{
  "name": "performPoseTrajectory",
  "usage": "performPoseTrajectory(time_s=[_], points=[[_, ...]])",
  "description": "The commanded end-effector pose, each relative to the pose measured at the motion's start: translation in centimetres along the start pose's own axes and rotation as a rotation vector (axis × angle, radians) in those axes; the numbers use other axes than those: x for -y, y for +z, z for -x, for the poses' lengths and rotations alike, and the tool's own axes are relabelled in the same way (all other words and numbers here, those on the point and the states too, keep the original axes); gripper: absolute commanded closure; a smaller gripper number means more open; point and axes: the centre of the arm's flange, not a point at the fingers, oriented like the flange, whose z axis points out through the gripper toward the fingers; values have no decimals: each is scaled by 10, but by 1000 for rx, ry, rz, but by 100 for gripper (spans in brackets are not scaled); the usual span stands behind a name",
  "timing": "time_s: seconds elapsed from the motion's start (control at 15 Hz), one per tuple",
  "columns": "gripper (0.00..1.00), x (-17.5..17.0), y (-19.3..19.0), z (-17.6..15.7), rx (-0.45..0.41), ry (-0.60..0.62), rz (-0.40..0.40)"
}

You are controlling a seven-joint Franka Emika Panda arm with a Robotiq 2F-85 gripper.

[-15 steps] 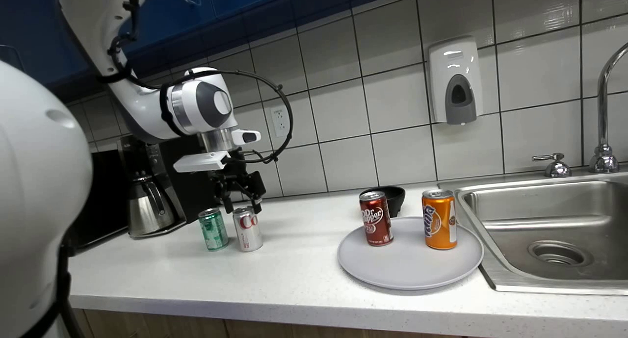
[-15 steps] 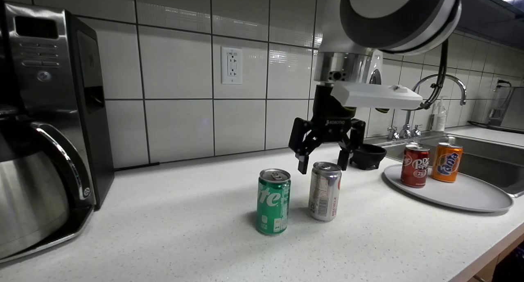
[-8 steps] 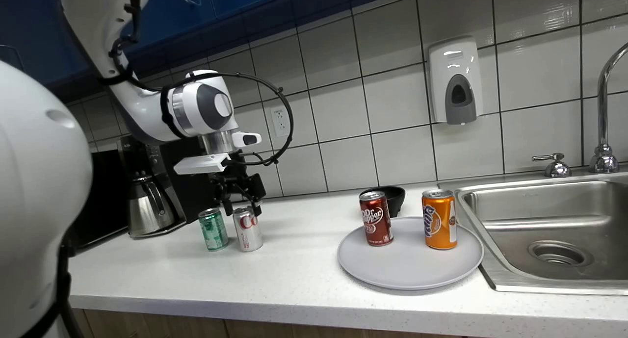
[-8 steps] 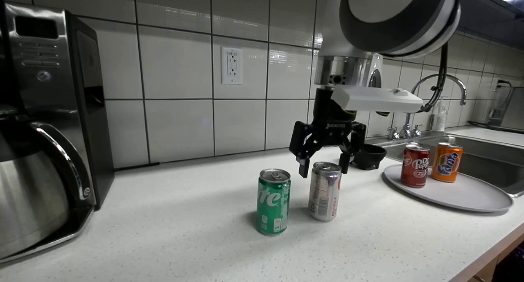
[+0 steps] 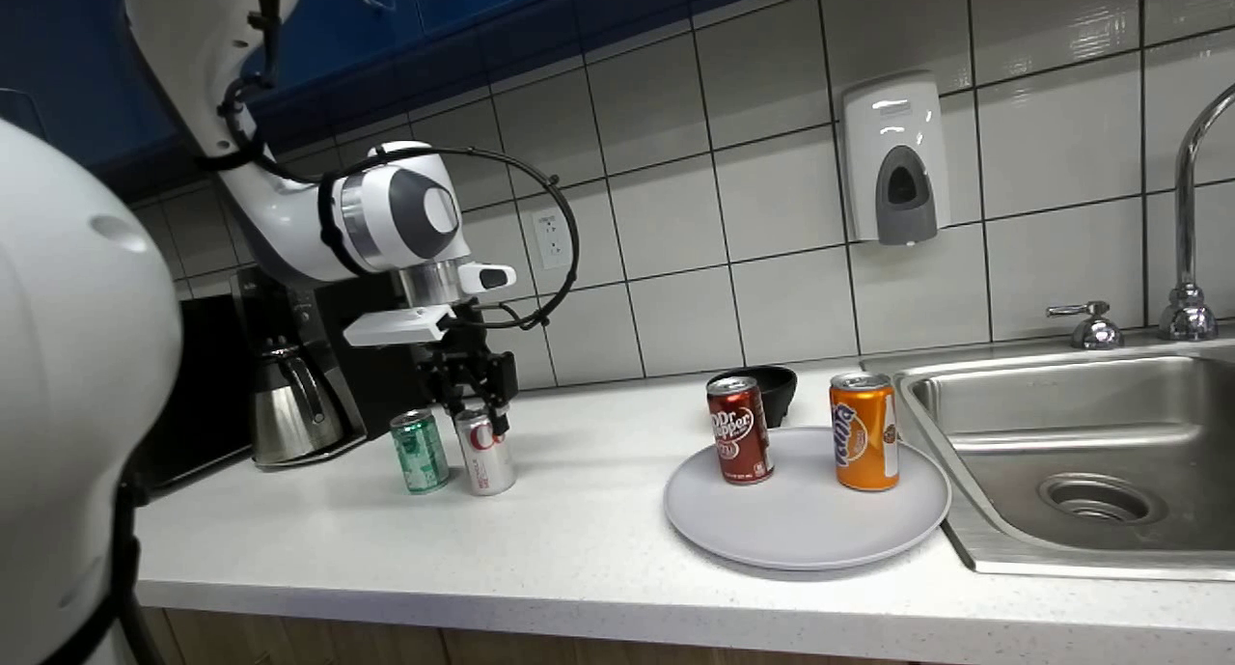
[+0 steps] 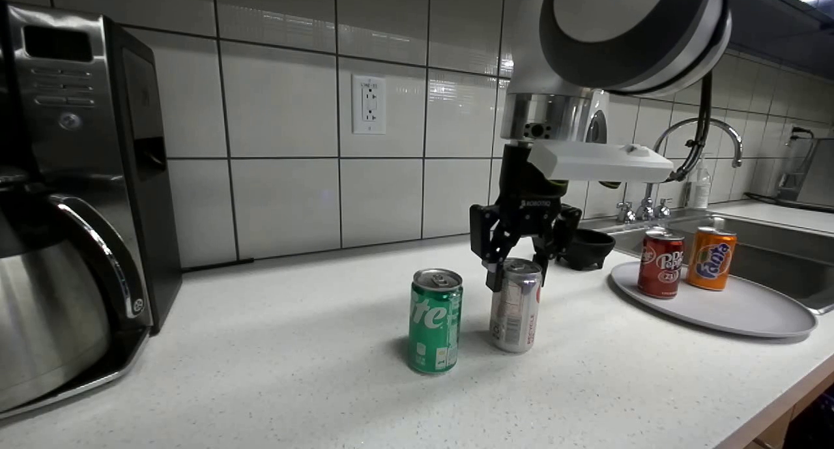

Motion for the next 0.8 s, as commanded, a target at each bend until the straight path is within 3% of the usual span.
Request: performPoseTrajectory(time_s=[0.0,0.73], points=[[62,-3,-5,-3,5,-7,-6],[62,-7,-44,0,-64,5,-13]])
